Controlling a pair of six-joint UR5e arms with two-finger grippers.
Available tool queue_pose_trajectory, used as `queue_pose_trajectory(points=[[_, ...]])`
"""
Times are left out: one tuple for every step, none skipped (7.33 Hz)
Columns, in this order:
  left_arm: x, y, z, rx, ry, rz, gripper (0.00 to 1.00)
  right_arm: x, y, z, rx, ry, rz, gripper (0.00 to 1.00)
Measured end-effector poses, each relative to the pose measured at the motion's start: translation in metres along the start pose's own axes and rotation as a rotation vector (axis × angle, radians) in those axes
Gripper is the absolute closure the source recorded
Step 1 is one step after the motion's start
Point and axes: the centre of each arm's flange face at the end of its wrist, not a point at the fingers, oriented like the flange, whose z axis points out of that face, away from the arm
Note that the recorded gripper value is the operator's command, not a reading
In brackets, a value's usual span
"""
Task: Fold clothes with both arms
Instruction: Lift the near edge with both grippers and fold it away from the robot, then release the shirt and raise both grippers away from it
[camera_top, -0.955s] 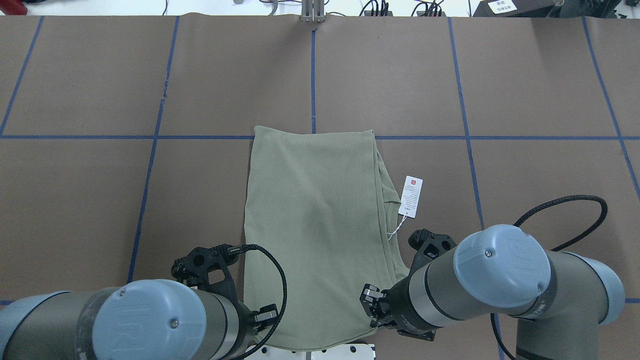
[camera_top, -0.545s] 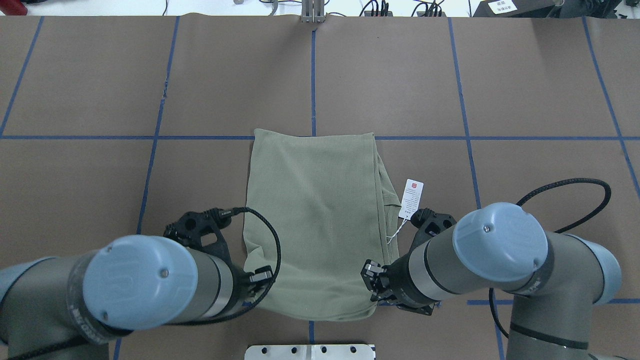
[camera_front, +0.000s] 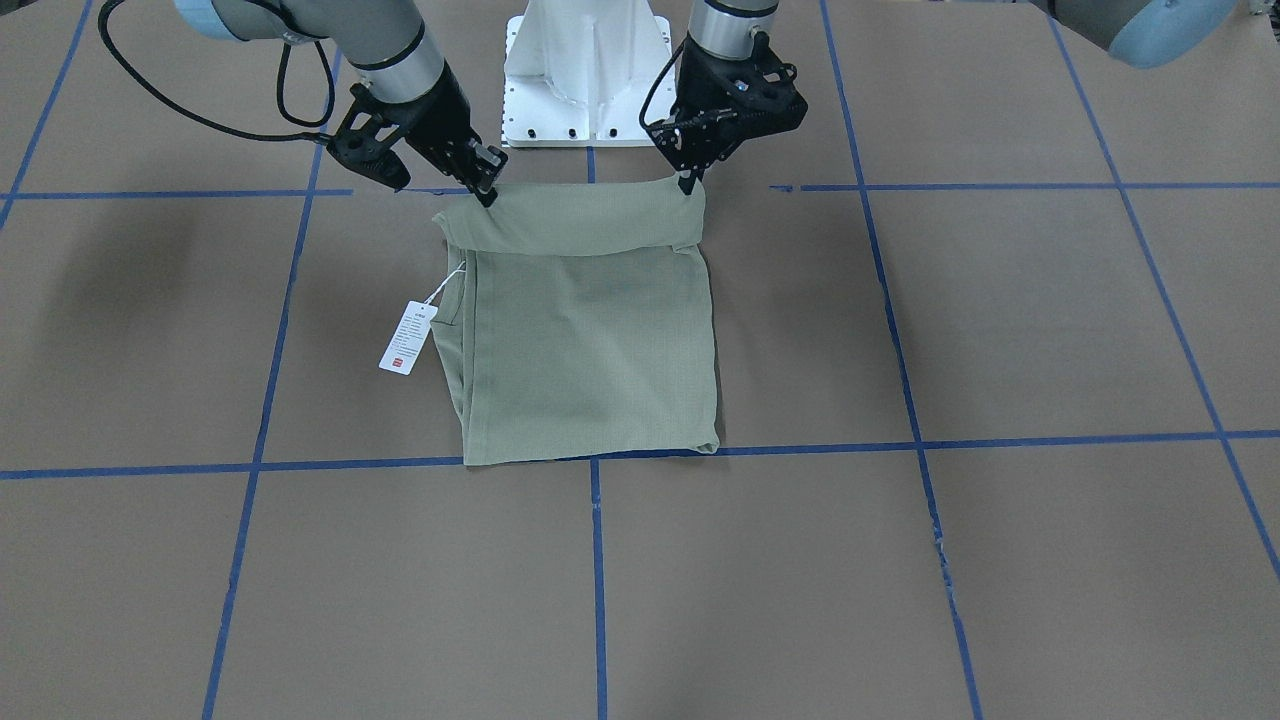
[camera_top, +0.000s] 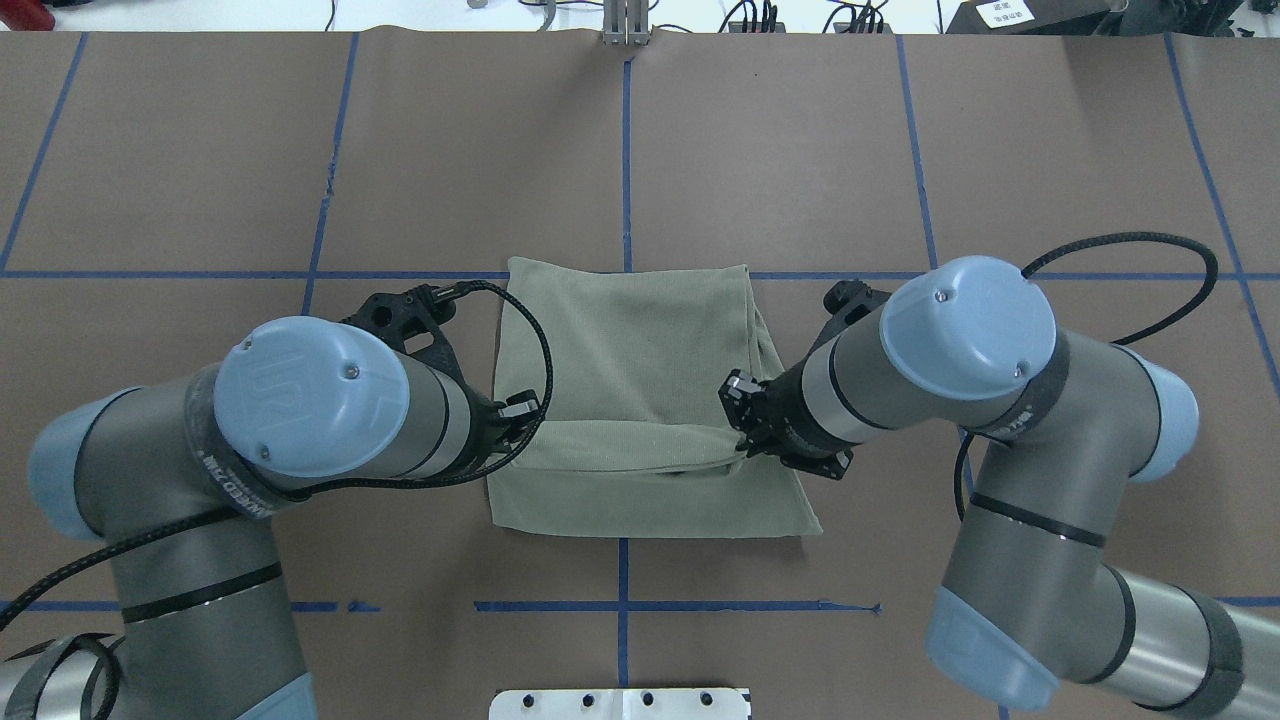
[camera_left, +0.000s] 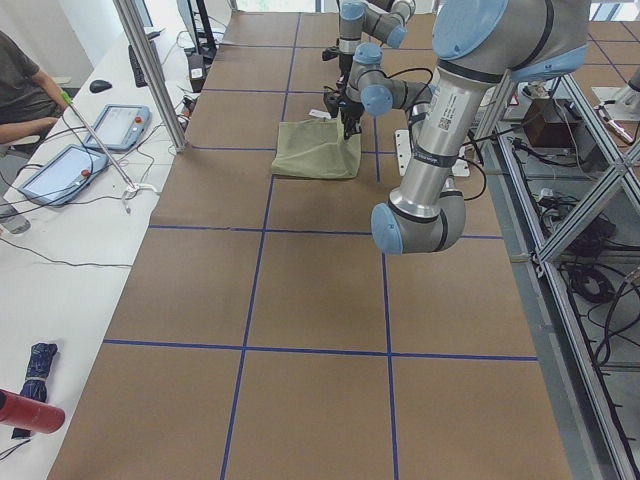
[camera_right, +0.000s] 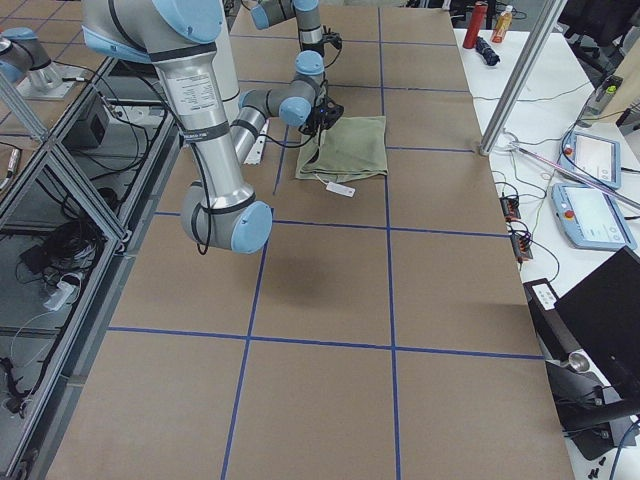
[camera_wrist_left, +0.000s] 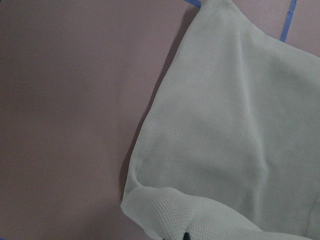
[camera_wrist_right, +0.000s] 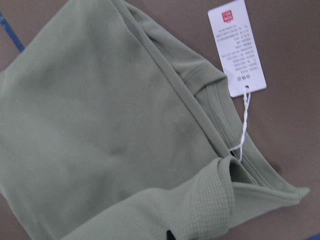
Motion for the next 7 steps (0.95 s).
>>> queue_pose_trajectory(points=[[0.003, -0.01, 0.009, 0.012, 0.008, -0.007, 1.0, -0.015, -0.02, -0.005, 0.032, -0.017, 0.003, 1.0], [0.007, -0.02, 0.011, 0.025, 0.017, -0.012, 1.0, -0.03, -0.036, -0.008, 0.058, -0.029, 0.01, 1.0], [0.012, -0.032, 0.009, 0.04, 0.027, -0.017, 1.0, -0.05, -0.049, -0.007, 0.078, -0.037, 0.02, 1.0], [0.018, -0.046, 0.009, 0.059, 0.033, -0.021, 1.0, -0.066, -0.056, -0.003, 0.09, -0.036, 0.029, 1.0], [0.023, -0.06, 0.015, 0.076, 0.033, -0.022, 1.0, -0.074, -0.062, 0.004, 0.097, -0.028, 0.036, 1.0], [0.025, -0.072, 0.025, 0.09, 0.03, -0.026, 1.0, -0.076, -0.067, 0.011, 0.103, -0.014, 0.044, 1.0], [0.029, -0.085, 0.033, 0.104, 0.025, -0.033, 1.0, -0.076, -0.075, 0.021, 0.111, 0.005, 0.056, 1.0]])
